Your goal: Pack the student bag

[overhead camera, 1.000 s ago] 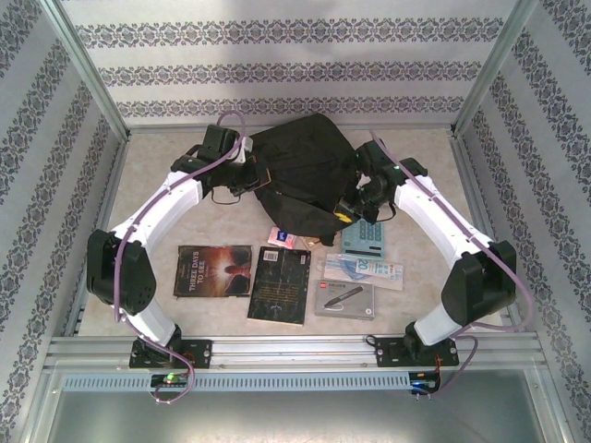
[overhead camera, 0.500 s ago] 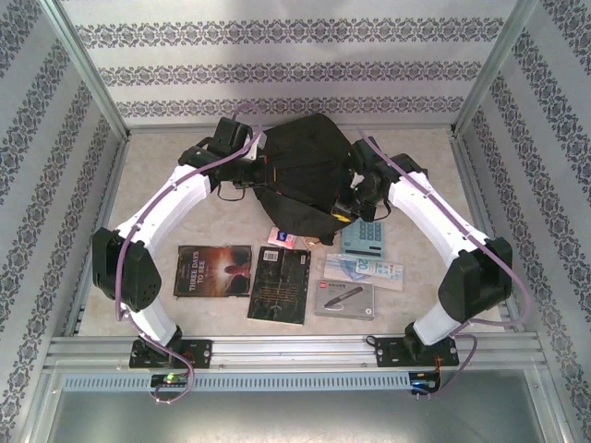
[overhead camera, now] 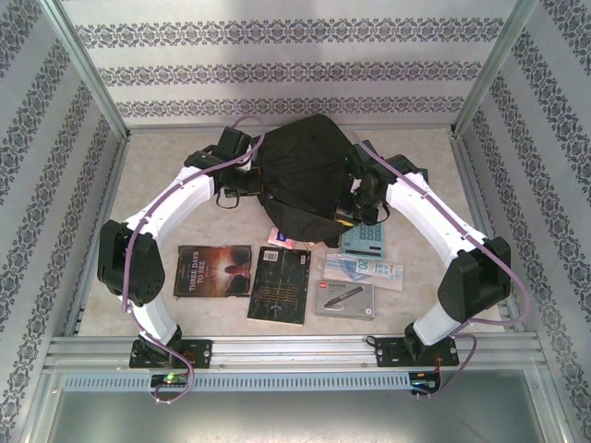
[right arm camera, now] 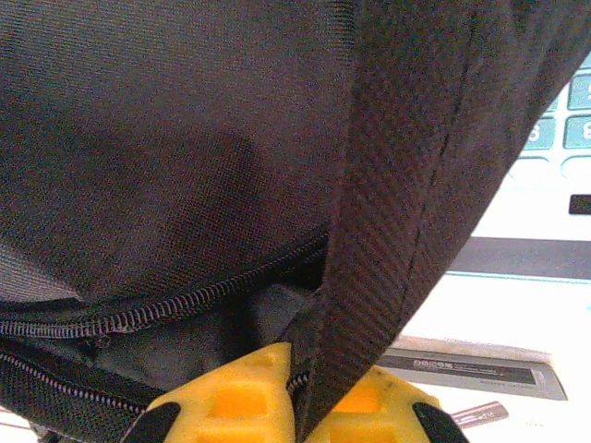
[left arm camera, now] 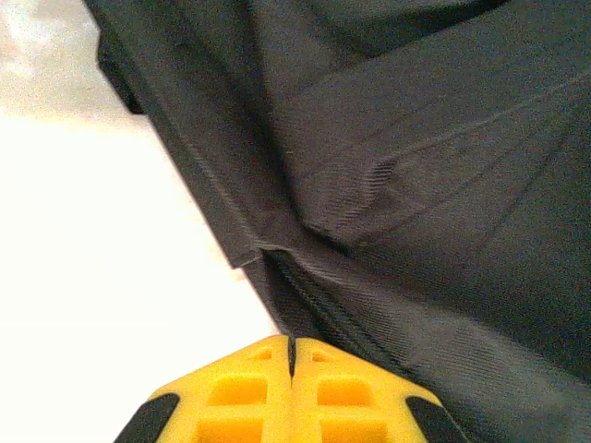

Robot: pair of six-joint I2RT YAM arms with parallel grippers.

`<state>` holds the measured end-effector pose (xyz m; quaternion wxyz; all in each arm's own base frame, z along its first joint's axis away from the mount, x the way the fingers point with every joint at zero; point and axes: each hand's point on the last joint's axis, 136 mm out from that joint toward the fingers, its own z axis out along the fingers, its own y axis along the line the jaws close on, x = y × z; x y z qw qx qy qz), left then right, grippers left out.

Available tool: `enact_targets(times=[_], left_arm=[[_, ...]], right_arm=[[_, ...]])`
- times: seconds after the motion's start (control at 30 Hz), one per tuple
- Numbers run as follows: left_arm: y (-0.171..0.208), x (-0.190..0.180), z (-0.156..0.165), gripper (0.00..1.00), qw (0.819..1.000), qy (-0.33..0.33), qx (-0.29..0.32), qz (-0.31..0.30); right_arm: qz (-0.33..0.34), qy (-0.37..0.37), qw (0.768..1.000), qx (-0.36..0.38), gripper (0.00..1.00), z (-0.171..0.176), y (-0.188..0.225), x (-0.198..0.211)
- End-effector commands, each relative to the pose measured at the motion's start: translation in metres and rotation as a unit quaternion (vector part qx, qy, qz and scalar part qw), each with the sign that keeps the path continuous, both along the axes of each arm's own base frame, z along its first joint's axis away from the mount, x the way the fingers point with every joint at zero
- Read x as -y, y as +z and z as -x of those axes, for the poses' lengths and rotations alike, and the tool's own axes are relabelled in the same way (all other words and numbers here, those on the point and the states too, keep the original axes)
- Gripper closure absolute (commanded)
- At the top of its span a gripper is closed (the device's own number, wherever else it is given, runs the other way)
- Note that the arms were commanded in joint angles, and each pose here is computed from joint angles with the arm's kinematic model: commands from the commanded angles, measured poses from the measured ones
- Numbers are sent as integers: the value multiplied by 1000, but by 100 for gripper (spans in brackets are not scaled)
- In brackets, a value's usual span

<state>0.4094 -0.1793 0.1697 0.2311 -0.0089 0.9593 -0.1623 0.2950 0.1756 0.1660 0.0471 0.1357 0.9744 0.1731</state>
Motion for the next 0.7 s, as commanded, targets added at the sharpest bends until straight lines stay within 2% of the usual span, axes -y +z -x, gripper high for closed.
enact_targets(times=[0.0, 0.2, 0.33, 0.5, 0.67], left_arm=[[8, -22, -13, 100, 999, 35, 27, -18], [-1, -33, -30, 100, 998, 61, 23, -13], [15, -49, -36, 100, 994, 97, 36, 22], [48, -57, -40, 100, 985, 132, 68, 86], [71, -67, -38, 100, 980, 150, 95, 94]], right_arm=[[29, -3, 1000, -12, 100, 5, -8, 14], [33, -3, 999, -9, 100, 2, -8, 16], [19, -8, 1000, 5, 100, -5, 3, 13], [-5, 1, 997, 71, 100, -28, 43, -5], [-36, 5, 991, 125, 100, -59, 85, -29]])
